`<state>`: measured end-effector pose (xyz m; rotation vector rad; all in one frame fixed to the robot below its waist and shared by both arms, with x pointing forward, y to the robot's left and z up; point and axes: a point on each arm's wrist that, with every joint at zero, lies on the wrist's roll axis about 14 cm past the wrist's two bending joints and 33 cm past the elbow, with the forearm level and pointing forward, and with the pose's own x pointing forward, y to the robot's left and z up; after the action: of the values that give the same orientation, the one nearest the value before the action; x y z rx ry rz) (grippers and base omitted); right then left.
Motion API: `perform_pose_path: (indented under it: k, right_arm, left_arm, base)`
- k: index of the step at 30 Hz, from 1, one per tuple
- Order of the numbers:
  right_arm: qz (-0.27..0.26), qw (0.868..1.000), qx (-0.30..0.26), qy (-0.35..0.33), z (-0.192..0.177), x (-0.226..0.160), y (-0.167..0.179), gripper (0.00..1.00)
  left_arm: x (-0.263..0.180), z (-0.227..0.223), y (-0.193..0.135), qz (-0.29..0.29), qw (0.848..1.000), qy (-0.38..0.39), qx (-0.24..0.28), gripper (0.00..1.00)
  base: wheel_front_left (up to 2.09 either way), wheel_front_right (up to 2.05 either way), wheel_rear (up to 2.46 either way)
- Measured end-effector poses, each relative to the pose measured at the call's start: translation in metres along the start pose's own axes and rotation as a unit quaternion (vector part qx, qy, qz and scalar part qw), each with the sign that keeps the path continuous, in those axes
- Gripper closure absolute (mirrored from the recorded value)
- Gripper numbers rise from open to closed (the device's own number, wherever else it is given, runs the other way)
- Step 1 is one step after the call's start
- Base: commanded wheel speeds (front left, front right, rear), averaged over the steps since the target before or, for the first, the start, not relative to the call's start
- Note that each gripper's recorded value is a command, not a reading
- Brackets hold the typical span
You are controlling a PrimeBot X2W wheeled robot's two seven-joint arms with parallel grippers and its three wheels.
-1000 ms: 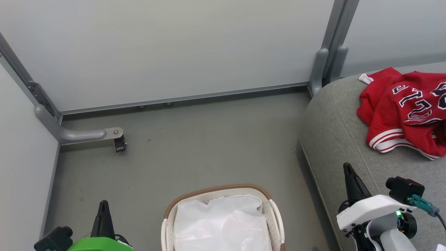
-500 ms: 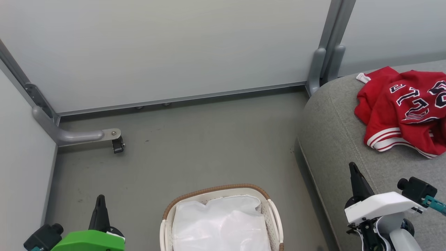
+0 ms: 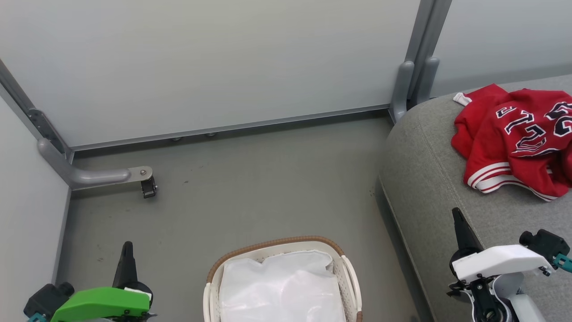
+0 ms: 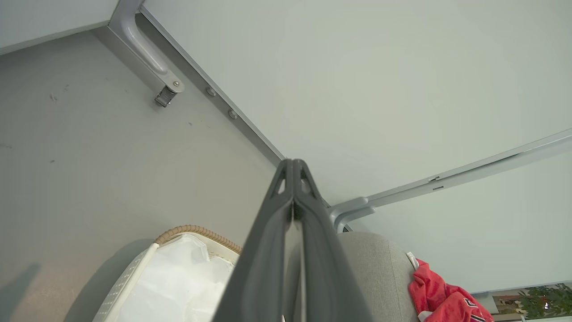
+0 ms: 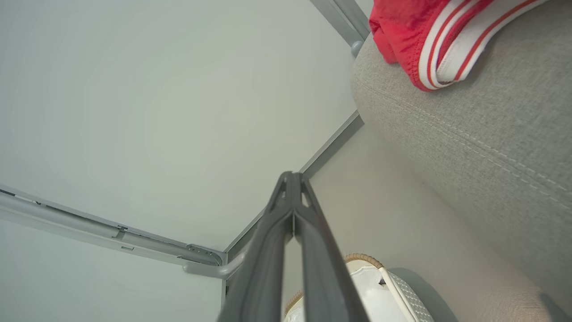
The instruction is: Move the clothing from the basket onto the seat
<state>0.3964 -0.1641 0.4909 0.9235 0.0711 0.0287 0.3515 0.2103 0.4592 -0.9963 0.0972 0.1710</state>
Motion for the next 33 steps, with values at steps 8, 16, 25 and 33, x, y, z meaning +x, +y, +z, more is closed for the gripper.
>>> perform_pose_path:
  k: [8, 16, 25, 33]
  right_arm:
    - [-0.003, 0.999, 0.047, -0.003, 0.005, -0.001, -0.002, 1.0]
    - [-0.005, 0.996, 0.09, -0.007, 0.009, -0.002, -0.004, 1.0]
    - [-0.005, 0.991, 0.135, -0.011, 0.013, -0.003, -0.005, 1.0]
    - [-0.004, 0.985, 0.172, -0.015, 0.018, -0.004, -0.006, 1.0]
  left_arm:
    - [0.004, 0.002, -0.005, -0.007, 0.999, 0.003, -0.042, 1.0]
    - [0.008, 0.003, -0.01, -0.016, 0.997, 0.006, -0.08, 1.0]
    - [0.012, 0.005, -0.017, -0.027, 0.993, 0.01, -0.118, 1.0]
    - [0.015, 0.007, -0.021, -0.034, 0.988, 0.012, -0.151, 1.0]
  base:
    - [0.0, 0.0, 0.0]
    - [0.0, 0.0, 0.0]
    - [0.0, 0.0, 0.0]
    - [0.0, 0.0, 0.0]
